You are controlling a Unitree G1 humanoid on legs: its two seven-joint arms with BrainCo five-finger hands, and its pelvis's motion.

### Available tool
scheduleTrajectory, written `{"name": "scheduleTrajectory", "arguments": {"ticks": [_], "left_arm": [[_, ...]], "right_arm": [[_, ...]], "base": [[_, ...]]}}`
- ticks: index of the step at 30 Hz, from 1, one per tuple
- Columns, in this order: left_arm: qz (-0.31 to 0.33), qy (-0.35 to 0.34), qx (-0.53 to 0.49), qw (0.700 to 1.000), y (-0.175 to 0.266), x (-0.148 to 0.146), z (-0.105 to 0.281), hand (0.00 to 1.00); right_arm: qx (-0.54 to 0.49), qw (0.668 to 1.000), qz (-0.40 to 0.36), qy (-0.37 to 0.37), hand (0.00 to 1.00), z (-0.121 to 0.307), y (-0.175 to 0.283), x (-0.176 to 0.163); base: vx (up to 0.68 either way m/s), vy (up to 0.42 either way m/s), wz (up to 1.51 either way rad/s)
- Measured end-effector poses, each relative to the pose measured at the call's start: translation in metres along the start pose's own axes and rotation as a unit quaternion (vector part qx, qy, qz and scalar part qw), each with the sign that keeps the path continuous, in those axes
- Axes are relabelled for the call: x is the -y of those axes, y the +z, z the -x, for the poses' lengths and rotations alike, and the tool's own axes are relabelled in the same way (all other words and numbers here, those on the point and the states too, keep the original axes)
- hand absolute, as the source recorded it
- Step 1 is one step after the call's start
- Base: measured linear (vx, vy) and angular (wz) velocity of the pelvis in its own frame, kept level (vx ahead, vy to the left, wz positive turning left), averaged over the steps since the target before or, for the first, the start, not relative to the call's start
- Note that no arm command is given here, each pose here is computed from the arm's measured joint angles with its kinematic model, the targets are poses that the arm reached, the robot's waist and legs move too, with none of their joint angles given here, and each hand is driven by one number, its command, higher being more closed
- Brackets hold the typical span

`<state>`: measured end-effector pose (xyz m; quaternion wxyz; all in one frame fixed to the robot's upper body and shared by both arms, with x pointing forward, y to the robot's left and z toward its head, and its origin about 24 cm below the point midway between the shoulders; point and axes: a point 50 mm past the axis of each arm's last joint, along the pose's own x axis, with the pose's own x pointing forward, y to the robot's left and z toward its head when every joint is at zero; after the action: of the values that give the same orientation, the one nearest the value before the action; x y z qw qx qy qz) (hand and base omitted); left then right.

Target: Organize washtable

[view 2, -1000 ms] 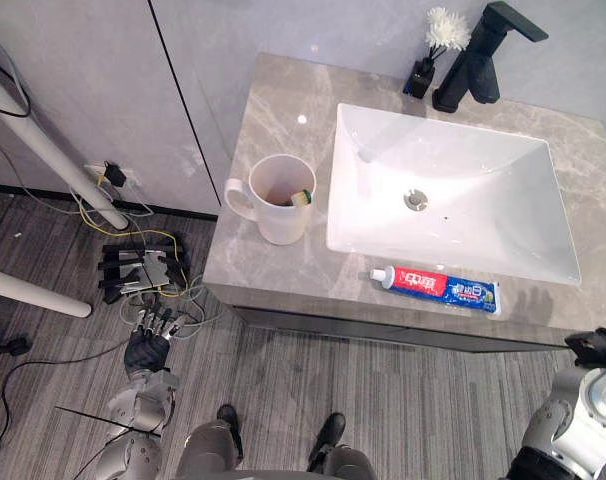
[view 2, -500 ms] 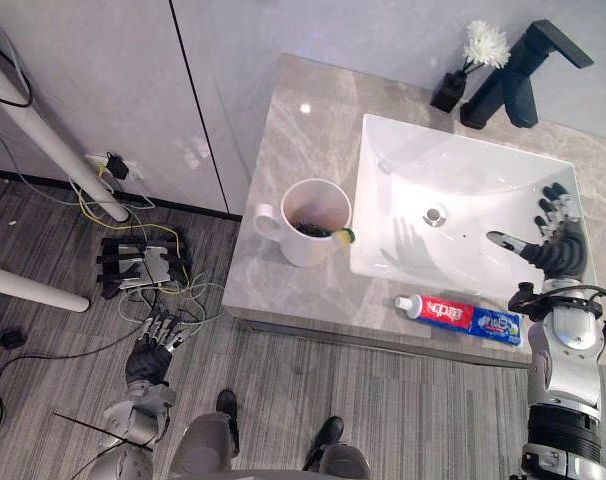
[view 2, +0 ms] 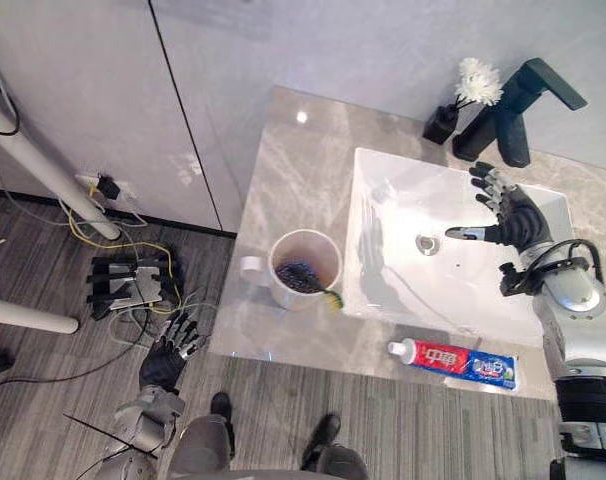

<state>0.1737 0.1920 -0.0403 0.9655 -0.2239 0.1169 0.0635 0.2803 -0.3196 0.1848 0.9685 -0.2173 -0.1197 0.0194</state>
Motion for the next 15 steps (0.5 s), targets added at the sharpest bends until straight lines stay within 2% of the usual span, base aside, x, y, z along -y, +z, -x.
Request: {"name": "scheduleTrajectory", "arguments": {"ticks": [2, 5, 11, 13, 15], "left_arm": [[0.02, 0.02, -0.003, 1.0, -0.005, -0.004, 0.007, 0.0], [0.021, 0.007, -0.008, 1.0, -0.008, 0.001, 0.007, 0.0], [0.006, -0.005, -0.014, 1.0, -0.006, 0.0, 0.006, 0.0], [0.016, -0.02, -0.023, 0.999, -0.013, 0.009, 0.008, 0.0], [0.012, -0.02, -0.026, 0.999, -0.013, 0.007, 0.01, 0.0]], "right_arm": [[0.011, 1.0, 0.015, -0.003, 0.0, 0.0, 0.011, 0.009], [0.053, 0.998, 0.033, -0.024, 0.0, 0.0, 0.037, 0.027], [0.115, 0.993, 0.027, -0.028, 0.0, -0.007, 0.063, 0.03], [0.139, 0.989, 0.031, -0.043, 0.0, -0.004, 0.074, 0.039], [0.137, 0.989, 0.02, -0.041, 0.0, -0.005, 0.07, 0.035]], "base": [[0.1, -0.044, -0.27], [0.07, 0.032, -0.1], [0.04, 0.099, -0.01], [0.02, 0.154, 0.03], [0.09, 0.113, -0.14]]}}
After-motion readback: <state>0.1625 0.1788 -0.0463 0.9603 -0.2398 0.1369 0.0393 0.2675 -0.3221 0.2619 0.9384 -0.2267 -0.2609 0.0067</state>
